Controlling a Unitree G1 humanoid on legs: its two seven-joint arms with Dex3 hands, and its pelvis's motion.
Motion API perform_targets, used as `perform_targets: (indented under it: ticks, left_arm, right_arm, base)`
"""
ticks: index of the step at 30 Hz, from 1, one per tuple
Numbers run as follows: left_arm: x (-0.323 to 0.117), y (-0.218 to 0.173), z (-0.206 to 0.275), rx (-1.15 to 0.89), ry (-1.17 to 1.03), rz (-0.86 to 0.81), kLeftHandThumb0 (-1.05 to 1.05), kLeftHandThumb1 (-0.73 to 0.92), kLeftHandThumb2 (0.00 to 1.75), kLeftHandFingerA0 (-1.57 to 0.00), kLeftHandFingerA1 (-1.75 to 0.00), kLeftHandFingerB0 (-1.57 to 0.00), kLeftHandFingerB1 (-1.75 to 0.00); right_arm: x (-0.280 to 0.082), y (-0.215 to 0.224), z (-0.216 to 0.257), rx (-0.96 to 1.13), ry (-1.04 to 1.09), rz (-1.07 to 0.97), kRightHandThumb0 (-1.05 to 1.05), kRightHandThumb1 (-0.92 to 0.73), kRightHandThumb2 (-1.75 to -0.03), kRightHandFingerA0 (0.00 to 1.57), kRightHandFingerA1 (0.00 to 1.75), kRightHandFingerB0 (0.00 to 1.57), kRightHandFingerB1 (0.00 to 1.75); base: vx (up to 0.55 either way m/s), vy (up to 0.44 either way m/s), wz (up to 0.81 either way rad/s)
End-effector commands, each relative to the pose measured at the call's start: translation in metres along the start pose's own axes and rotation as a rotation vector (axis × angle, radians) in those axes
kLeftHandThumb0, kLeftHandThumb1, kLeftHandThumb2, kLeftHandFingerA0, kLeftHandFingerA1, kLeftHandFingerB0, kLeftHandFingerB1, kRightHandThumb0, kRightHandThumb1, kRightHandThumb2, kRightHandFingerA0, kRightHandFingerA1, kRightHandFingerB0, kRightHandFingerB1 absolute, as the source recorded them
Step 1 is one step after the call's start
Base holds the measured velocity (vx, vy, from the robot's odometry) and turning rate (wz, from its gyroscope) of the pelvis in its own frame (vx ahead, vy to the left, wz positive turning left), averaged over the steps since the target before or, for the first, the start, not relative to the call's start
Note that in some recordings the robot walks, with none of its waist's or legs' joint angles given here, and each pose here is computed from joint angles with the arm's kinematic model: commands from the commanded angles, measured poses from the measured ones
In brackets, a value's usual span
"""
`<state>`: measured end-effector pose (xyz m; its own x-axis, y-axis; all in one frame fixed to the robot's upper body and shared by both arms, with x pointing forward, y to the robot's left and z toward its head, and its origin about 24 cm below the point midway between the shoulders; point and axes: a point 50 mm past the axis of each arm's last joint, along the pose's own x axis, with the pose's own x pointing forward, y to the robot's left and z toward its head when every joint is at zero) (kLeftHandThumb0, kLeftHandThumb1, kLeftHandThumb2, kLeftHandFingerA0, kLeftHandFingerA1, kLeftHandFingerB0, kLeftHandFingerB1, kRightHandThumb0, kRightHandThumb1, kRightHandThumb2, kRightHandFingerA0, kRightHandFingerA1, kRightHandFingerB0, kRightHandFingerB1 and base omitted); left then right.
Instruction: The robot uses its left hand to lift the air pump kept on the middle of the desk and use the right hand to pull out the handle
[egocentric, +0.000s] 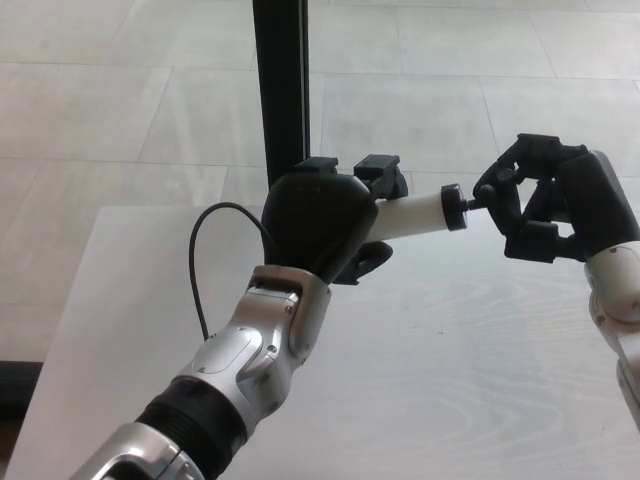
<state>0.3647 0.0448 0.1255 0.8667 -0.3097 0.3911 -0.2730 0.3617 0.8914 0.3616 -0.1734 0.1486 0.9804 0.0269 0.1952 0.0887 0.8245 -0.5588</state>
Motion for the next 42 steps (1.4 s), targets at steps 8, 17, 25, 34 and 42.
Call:
perform_targets:
  ticks: [8,17,25,34,42]
  left_arm:
    - [0.0,0.006,-0.008,-0.045,0.032,0.03,-0.15,0.69,0.8,-0.79,-1.59,-0.7,-1.28]
    - [-0.003,0.008,-0.019,-0.032,0.039,0.044,-0.12,0.66,0.86,-0.78,-1.66,-0.68,-1.37]
    - [-0.009,0.009,-0.036,0.005,0.066,0.034,-0.14,0.64,0.89,-0.82,-1.64,-0.77,-1.3]
    - [-0.026,0.006,-0.061,0.064,0.103,0.016,-0.16,0.66,0.88,-0.86,-1.71,-0.67,-1.44]
    - [-0.036,0.008,-0.074,0.093,0.108,-0.006,-0.17,0.67,0.83,-0.75,-1.66,-0.66,-1.44]
  right_arm:
    - [-0.001,-0.002,-0.005,-0.061,0.0,-0.048,-0.21,-0.54,-1.04,0.88,1.74,0.78,1.57]
    - [-0.003,-0.011,-0.013,-0.042,0.019,-0.073,-0.18,-0.48,-1.14,0.9,1.75,0.81,1.57]
    - [-0.004,-0.02,-0.019,-0.032,0.042,-0.099,-0.16,-0.47,-1.17,0.91,1.75,0.82,1.57]
    - [-0.007,-0.037,-0.024,-0.048,0.07,-0.128,-0.18,-0.54,-1.02,0.89,1.74,0.82,1.52]
    - [-0.006,-0.044,-0.025,-0.036,0.063,-0.145,-0.17,-0.47,-1.14,0.9,1.73,0.83,1.51]
  base:
    - [0.0,0.0,0.0]
    - [0.0,0.0,0.0]
    - [0.0,0.0,0.0]
    - [0.0,0.0,0.0]
    - [0.0,0.0,0.0]
